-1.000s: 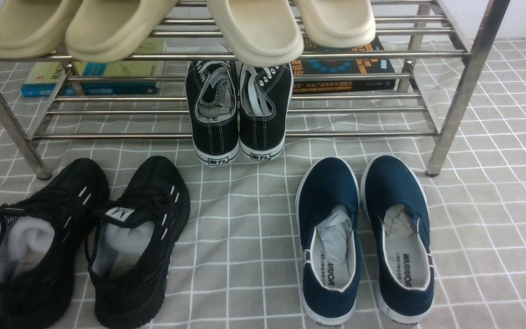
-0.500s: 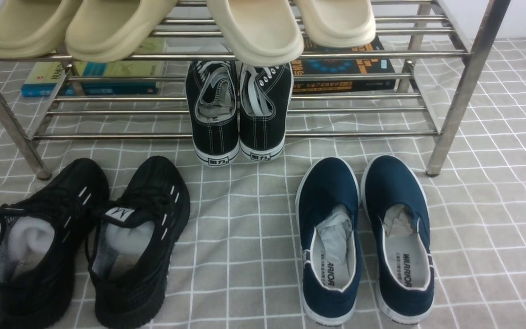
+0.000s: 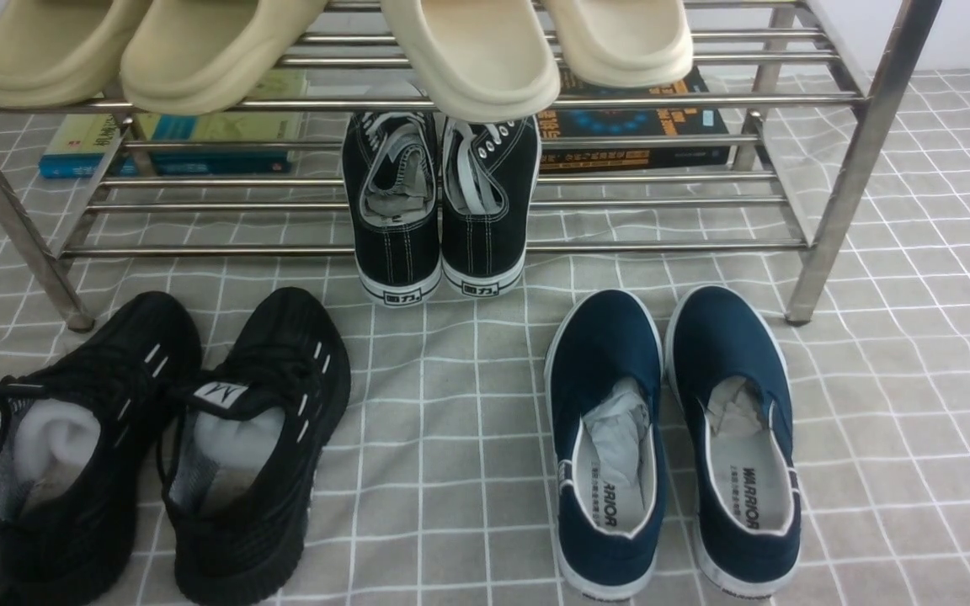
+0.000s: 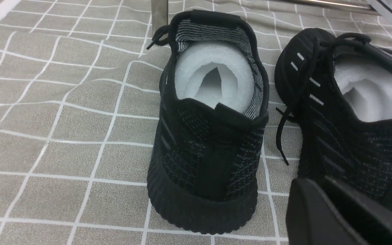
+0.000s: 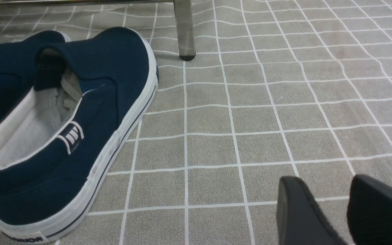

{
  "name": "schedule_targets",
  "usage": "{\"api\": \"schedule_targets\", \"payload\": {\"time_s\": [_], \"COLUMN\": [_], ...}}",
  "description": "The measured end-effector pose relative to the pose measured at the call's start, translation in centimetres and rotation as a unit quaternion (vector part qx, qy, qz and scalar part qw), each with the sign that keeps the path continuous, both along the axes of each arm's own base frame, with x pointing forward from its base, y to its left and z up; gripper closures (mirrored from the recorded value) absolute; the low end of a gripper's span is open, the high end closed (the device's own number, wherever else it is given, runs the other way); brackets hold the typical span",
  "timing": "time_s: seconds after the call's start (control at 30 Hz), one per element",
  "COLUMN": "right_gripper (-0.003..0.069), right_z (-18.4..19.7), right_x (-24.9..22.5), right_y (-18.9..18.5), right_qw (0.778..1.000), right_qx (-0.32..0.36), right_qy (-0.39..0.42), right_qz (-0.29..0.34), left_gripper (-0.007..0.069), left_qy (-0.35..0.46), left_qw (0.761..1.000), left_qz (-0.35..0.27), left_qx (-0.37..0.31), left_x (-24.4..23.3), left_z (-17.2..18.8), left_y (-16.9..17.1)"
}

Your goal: Take the shoes off the shelf with your hand from the grey coffee tablecloth.

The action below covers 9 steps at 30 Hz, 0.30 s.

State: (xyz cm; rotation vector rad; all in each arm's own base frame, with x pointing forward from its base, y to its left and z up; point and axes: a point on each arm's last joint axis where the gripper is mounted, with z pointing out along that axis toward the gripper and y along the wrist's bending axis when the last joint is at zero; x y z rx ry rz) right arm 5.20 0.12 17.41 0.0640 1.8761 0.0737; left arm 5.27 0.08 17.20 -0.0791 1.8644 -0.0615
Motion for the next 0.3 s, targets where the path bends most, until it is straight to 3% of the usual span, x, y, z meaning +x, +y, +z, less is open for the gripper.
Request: {"api": "schedule_targets", "payload": {"time_s": [0.3], "right_gripper": [0.042], "right_z": [0.0], "right_x": [0.0], "right_y": [0.0], "right_qw": [1.0], "right_qx": [0.0], "right_qy": [0.0], "right_qz": [0.0], "left_gripper": [0.0548], "left_qy": [0.0], "left_qw": [1.0], "left_qz": [0.0], "left_qx": [0.0], "left_x": [0.0], "left_z": [0.0], "left_y": [0.0]}}
